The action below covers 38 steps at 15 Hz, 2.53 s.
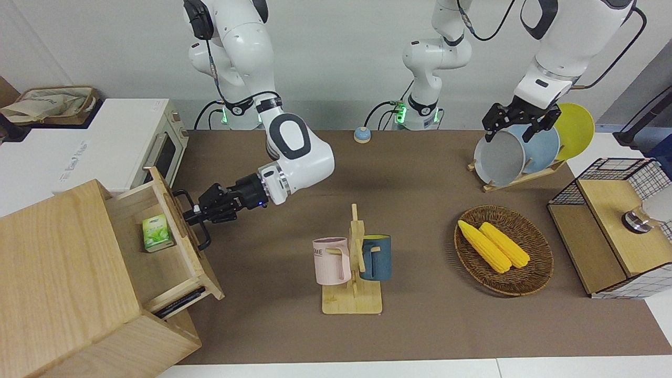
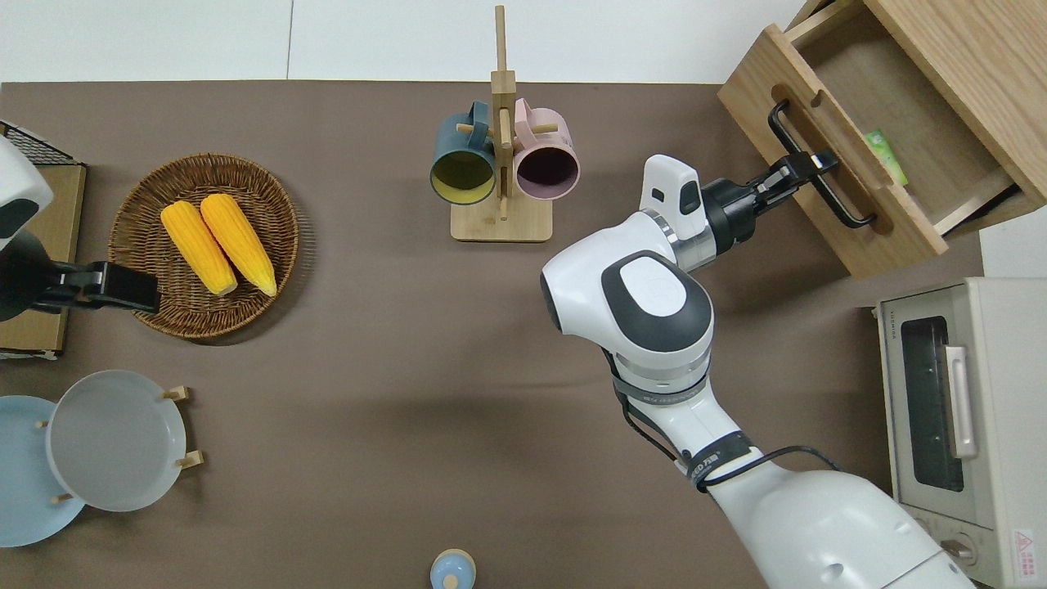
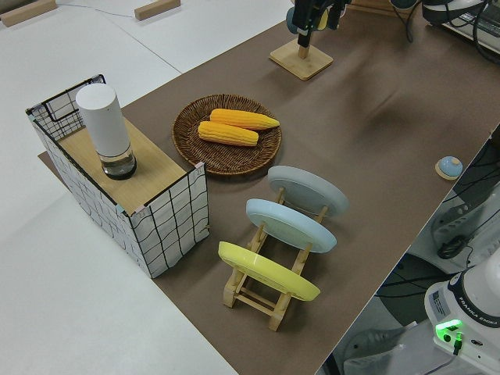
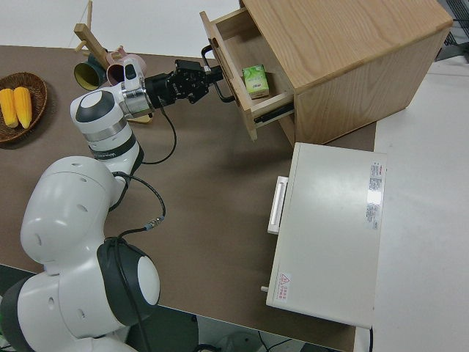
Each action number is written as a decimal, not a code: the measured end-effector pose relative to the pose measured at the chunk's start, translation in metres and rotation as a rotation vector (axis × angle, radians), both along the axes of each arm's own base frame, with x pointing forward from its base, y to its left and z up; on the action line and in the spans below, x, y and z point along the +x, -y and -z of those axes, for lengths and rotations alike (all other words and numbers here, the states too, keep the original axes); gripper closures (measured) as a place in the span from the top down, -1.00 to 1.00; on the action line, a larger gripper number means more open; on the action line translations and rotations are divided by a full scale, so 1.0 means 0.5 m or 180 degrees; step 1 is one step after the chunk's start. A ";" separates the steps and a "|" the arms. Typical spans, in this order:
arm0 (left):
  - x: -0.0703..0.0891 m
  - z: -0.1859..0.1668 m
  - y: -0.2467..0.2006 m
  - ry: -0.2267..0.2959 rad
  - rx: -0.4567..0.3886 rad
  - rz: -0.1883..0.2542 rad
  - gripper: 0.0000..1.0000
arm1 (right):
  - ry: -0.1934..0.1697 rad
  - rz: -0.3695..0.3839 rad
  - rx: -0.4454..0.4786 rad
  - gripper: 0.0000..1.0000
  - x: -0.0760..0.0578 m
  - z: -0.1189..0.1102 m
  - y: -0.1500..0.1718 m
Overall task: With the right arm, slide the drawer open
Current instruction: 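Pull the handle toward the robot with the right gripper, sliding the drawer out, then open the right gripper and back it away from the handle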
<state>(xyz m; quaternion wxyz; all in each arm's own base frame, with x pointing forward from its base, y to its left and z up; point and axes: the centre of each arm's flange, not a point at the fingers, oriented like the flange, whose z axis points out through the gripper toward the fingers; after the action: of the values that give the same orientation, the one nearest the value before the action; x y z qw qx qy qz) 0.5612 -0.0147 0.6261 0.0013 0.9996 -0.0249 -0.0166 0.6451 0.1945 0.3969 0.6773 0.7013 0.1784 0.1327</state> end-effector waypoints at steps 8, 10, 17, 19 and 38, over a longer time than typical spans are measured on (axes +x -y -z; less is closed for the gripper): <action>0.000 0.000 0.000 0.0000 0.0000 0.0000 0.99 | -0.0012 0.0025 0.0011 -0.63 -0.083 0.000 -0.140; 0.000 0.000 0.000 0.0000 0.0000 0.0000 0.99 | -0.0019 0.0032 0.0027 -0.63 -0.097 0.000 -0.161; 0.000 0.000 0.000 0.0000 0.0000 0.0000 0.99 | -0.0032 0.0015 0.0049 -0.63 -0.128 -0.002 -0.208; 0.000 0.000 0.000 0.0000 0.0000 0.0000 0.99 | -0.0032 0.0017 0.0049 -0.63 -0.129 -0.002 -0.208; 0.000 0.000 0.000 0.0000 0.0000 0.0000 0.99 | -0.0003 0.0013 0.0030 0.37 -0.139 -0.013 -0.228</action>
<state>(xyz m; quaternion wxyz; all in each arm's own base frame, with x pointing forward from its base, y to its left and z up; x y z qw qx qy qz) 0.5612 -0.0147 0.6261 0.0013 0.9996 -0.0249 -0.0166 0.5756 0.3084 0.4034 0.6742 0.7049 0.1766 0.1319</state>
